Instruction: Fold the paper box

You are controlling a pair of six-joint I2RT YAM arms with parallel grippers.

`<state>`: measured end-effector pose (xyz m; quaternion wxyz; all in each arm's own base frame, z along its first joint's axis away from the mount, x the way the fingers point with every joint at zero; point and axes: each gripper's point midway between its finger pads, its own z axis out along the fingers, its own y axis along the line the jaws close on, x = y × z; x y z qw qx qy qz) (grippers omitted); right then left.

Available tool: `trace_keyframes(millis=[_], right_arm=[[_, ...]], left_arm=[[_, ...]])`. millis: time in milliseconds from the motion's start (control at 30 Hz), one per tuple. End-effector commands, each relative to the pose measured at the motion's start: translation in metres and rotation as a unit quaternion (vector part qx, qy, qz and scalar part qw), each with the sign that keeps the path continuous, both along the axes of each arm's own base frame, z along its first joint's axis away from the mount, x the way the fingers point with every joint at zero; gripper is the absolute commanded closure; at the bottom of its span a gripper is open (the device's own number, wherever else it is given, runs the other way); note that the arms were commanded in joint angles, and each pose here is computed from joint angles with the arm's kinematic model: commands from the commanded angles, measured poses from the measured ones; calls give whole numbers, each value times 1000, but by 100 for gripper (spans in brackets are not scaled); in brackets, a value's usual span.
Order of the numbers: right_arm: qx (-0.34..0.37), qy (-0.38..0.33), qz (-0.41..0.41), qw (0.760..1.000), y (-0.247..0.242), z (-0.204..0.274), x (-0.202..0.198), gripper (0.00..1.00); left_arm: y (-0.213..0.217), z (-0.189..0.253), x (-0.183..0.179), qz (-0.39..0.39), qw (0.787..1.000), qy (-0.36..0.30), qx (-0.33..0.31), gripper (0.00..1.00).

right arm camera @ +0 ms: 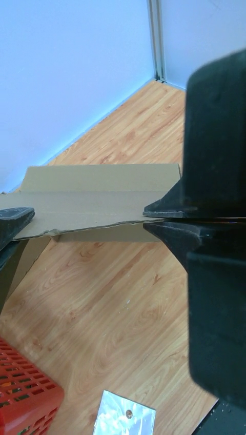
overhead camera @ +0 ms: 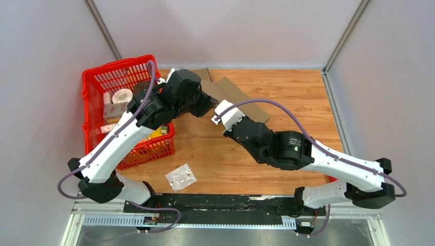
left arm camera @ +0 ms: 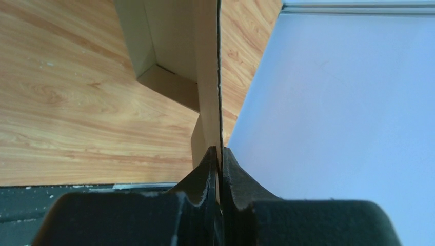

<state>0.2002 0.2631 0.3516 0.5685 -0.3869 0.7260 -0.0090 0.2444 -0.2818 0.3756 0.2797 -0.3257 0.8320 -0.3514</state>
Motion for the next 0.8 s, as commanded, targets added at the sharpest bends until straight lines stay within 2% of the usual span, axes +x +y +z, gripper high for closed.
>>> trace_keyframes(millis=[0,33,67,100,133,200,233,267,300,333,367,467,500,600,767], right_arm=[[16,-18,-21,999,-6,23,13,100],[30,-18,-15,999,-5,34,11,100],[37,-14,-9,999,-4,38,9,100],[42,4,7,999,-1,38,4,100],[69,5,16,997,-2,56,0,100],[97,30,51,993,0,68,-12,100],[120,46,59,990,2,73,-17,100],[150,52,67,985,-1,89,-20,100],[153,82,74,982,-6,86,-19,100],[178,109,70,976,-8,87,-19,100],[197,122,69,970,-15,94,-17,100],[211,189,37,958,-40,74,6,100],[209,223,6,952,-56,55,22,100],[180,284,-43,941,-81,3,48,100],[102,238,-155,953,-139,-51,89,100]], left_arm=[[15,46,-15,-24,995,-83,-54,80],[17,54,-15,-36,992,-115,-50,50],[26,60,-20,-42,988,-138,-48,32],[30,65,-23,-50,985,-162,-44,23],[35,80,-23,-65,973,-218,-34,23],[59,85,-37,-69,960,-270,-25,23],[64,107,-39,-80,934,-346,-22,22],[77,102,-53,-92,920,-380,-17,22],[85,106,-60,-97,907,-410,-15,22],[92,117,-65,-97,883,-460,-7,22],[105,112,-76,-95,873,-479,-6,22],[124,100,-85,-101,867,-486,37,22],[124,82,-85,-123,872,-469,70,23],[108,45,-88,-194,874,-430,115,26],[68,-52,-100,-347,867,-319,158,26]])
